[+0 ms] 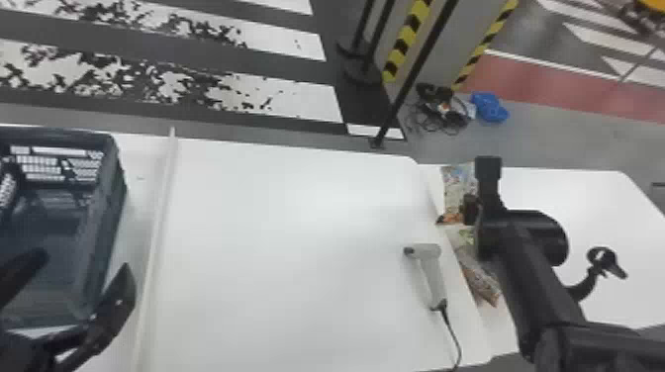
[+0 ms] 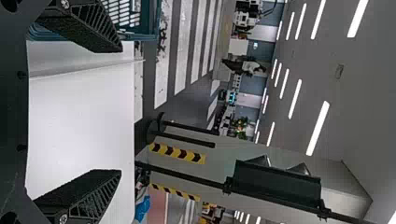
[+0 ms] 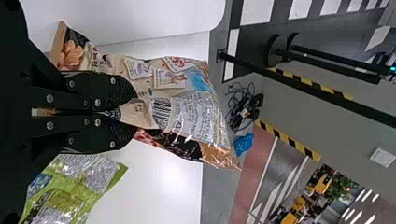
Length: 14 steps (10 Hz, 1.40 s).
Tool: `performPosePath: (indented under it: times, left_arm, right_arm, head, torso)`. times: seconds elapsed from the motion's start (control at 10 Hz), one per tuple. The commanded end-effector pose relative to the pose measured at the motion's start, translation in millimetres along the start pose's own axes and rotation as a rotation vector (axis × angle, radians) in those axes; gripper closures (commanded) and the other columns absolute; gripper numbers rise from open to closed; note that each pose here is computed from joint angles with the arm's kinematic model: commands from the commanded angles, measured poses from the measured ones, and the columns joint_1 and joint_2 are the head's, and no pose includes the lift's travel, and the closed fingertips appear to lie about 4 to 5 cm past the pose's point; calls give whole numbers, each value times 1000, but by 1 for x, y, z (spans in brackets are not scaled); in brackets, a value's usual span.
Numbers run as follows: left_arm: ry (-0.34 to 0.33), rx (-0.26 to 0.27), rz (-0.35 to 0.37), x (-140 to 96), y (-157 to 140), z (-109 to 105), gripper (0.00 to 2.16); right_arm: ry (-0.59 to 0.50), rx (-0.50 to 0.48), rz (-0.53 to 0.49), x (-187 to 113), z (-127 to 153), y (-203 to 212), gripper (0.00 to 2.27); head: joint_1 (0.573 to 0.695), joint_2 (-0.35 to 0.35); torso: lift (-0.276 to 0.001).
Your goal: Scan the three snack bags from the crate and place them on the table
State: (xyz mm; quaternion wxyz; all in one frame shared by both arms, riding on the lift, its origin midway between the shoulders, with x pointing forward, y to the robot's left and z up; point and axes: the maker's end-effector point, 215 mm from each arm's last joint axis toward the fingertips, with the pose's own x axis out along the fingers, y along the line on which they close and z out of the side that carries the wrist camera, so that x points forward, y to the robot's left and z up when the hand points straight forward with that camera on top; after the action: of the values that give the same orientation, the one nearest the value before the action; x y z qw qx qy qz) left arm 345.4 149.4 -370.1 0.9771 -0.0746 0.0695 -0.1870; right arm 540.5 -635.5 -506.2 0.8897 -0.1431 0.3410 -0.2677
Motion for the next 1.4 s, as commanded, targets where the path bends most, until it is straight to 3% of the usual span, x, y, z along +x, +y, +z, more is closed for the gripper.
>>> performPosePath:
  times: [0.0, 0.1, 0.2, 0.3, 0.6, 0.8, 1.2, 1.3]
  left_arm:
    - [-1, 0, -5, 0, -2, -1, 70]
    - [-4, -4, -12, 0, -5, 0, 70]
    - [-9, -5, -21, 2, -9, 2, 70]
    - [-4, -8, -28, 4, -12, 1, 70]
    - [-3, -12, -31, 6, -16, 2, 70]
    - [4, -10, -29, 7, -20, 1, 70]
    - [1, -8, -14, 7, -17, 3, 70]
    - [-2, -8, -10, 7, -17, 4, 70]
  right_arm:
    - [57, 37, -68, 2, -18, -30, 1986]
    - [86, 31, -101, 1, -29, -41, 1642]
    - [106, 38, -103, 1, -43, -49, 367]
    - [146, 51, -87, -1, -58, -47, -2]
    - [250, 86, -38, -25, -91, -38, 46]
    - [286, 125, 40, -62, -110, -23, 53]
    - [101, 215, 304, -194, -86, 62, 66]
    - [-37, 260, 340, -226, -58, 75, 66]
  head:
    - [695, -350]
    - [695, -350]
    - [695, -350]
    - [695, -350]
    - [695, -350]
    - [695, -350]
    - [695, -350]
    - [695, -350]
  torso:
    - [-36]
    - [-36]
    - [-36]
    - [-36]
    - [-36]
    - [-36]
    - [-36]
    - [-36]
